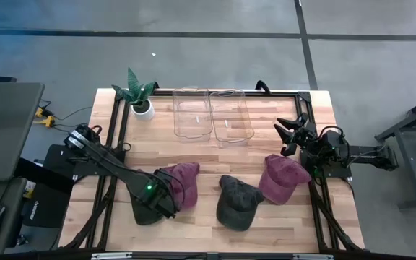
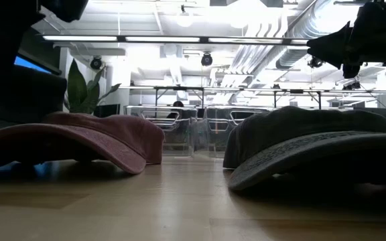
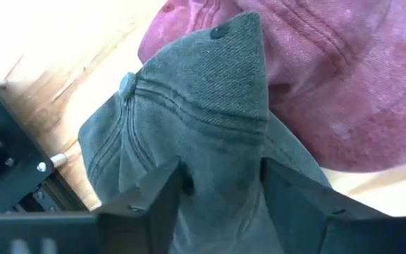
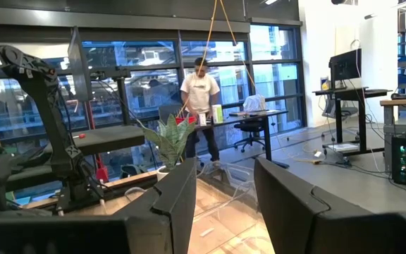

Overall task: Pick & Place hat
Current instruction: Put the left black cap into the right transparent bin

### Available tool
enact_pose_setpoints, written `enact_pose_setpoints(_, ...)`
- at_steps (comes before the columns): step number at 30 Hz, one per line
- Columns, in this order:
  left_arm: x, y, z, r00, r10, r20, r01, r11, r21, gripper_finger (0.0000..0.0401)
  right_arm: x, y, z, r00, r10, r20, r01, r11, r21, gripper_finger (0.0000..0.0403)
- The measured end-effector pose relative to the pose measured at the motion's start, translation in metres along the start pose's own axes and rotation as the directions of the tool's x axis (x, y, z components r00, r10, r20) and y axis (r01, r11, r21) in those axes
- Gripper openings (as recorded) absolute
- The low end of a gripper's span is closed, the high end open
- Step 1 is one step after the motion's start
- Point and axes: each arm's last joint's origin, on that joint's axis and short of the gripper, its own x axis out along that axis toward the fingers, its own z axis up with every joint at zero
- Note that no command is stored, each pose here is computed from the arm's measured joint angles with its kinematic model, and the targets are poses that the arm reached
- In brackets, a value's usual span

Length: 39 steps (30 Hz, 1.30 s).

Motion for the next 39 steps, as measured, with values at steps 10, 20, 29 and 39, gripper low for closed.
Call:
enact_pose_setpoints(10,0.006,0.001,-0.001,1.000,0.006,-0.013,-0.006,1.000,0.011,0.0054,0.000,0.000,0.000,1.000,0.000,0.000,0.000,1.000,0.000,0.0139)
enact_pose_setpoints(20,0.005,0.002,-0.002,0.998,0.017,-0.054,-0.015,0.999,0.047,0.0002,0.000,0.000,0.000,1.000,0.000,0.000,0.000,1.000,0.000,0.0139)
enact_pose_setpoints(29,-0.014,0.012,0.001,1.000,0.023,-0.019,-0.022,0.999,0.036,0.0000,0.000,0.000,0.000,1.000,0.000,0.000,0.000,1.000,0.000,0.0139)
enact_pose_setpoints(39,-0.060,0.016,0.012,0.993,-0.015,0.115,0.010,0.999,0.039,0.0000,0.000,0.000,0.000,1.000,0.000,-0.001,0.000,1.000,0.000,0.0139)
